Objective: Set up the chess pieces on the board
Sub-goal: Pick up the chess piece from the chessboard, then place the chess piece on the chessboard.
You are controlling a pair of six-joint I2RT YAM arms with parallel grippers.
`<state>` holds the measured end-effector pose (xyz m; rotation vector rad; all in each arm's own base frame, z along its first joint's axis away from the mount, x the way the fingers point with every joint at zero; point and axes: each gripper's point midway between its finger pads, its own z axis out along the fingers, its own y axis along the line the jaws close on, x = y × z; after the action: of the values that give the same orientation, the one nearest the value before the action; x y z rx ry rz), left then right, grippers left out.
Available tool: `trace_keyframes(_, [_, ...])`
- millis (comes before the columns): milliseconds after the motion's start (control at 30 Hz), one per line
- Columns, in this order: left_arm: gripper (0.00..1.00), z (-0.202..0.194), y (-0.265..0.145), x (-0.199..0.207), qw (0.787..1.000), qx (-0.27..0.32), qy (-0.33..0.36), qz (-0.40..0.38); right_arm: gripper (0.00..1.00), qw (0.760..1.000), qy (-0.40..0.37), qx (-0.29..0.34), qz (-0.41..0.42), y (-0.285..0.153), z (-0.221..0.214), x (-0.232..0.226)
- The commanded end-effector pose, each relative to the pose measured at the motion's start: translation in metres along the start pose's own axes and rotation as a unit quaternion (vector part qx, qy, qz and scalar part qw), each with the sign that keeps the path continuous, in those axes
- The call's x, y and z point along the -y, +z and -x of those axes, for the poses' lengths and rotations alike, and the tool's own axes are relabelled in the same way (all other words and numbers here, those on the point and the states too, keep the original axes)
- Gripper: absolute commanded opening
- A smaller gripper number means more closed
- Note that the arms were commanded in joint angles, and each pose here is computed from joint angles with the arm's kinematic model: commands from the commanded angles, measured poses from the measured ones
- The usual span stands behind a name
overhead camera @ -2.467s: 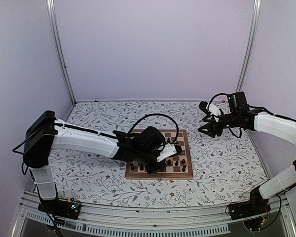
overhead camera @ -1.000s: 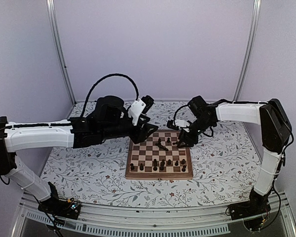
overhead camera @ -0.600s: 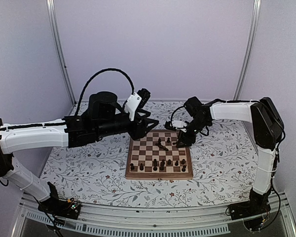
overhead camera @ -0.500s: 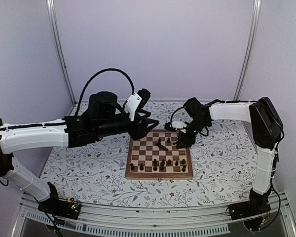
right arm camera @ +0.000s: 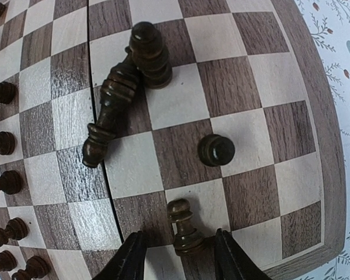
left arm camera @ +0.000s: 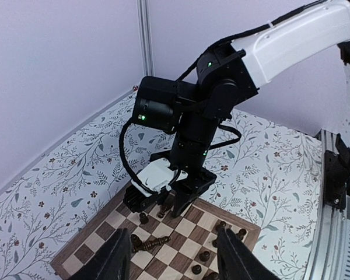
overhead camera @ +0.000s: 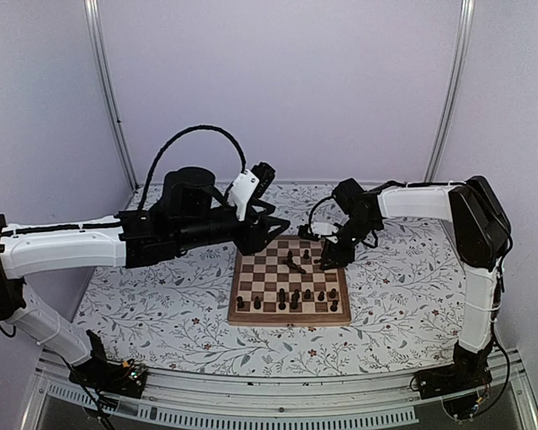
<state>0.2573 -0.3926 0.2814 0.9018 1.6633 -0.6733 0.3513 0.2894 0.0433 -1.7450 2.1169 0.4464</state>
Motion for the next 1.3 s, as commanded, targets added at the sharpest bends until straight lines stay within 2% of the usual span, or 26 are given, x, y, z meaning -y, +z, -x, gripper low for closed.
trace_keyframes(0, [0.52,0.003,0.004,-0.002,1.000,0.001,0.005,0.000,0.44,1.000,-0.003,-0.001,0.006,0.010,0.001,0.002])
trace_keyframes(133, [0.52,0.000,0.006,-0.002,1.000,-0.003,0.008,0.000,0.39,1.000,-0.001,-0.005,0.013,0.016,-0.001,0.001])
trace_keyframes(333, [0.52,-0.001,0.007,-0.002,1.000,-0.007,0.008,0.000,0.21,1.000,0.003,-0.005,0.025,0.017,-0.004,-0.004])
trace_keyframes(533, [0.52,0.001,0.004,-0.012,1.000,-0.001,0.000,0.023,0.11,0.999,0.002,0.023,0.024,-0.003,0.008,-0.012])
trace_keyframes(633, [0.52,0.002,0.003,-0.024,0.999,0.005,-0.019,0.043,0.09,0.998,0.001,0.057,0.031,-0.024,0.024,-0.021])
trace_keyframes(800, [0.52,-0.001,0.006,-0.039,0.996,0.010,-0.078,0.039,0.09,0.986,-0.013,0.162,0.045,-0.084,0.073,-0.040])
trace_keyframes(933, [0.49,-0.002,0.009,-0.033,0.992,0.019,-0.125,-0.023,0.09,0.971,-0.013,0.230,0.068,-0.125,0.103,-0.054])
trace_keyframes(1133, [0.43,-0.003,0.016,-0.006,0.977,0.018,-0.165,-0.133,0.09,0.960,-0.003,0.260,0.106,-0.142,0.120,-0.064])
trace_keyframes(1267, [0.42,-0.008,0.020,0.001,0.970,0.015,-0.185,-0.158,0.10,0.957,-0.005,0.266,0.119,-0.145,0.124,-0.068])
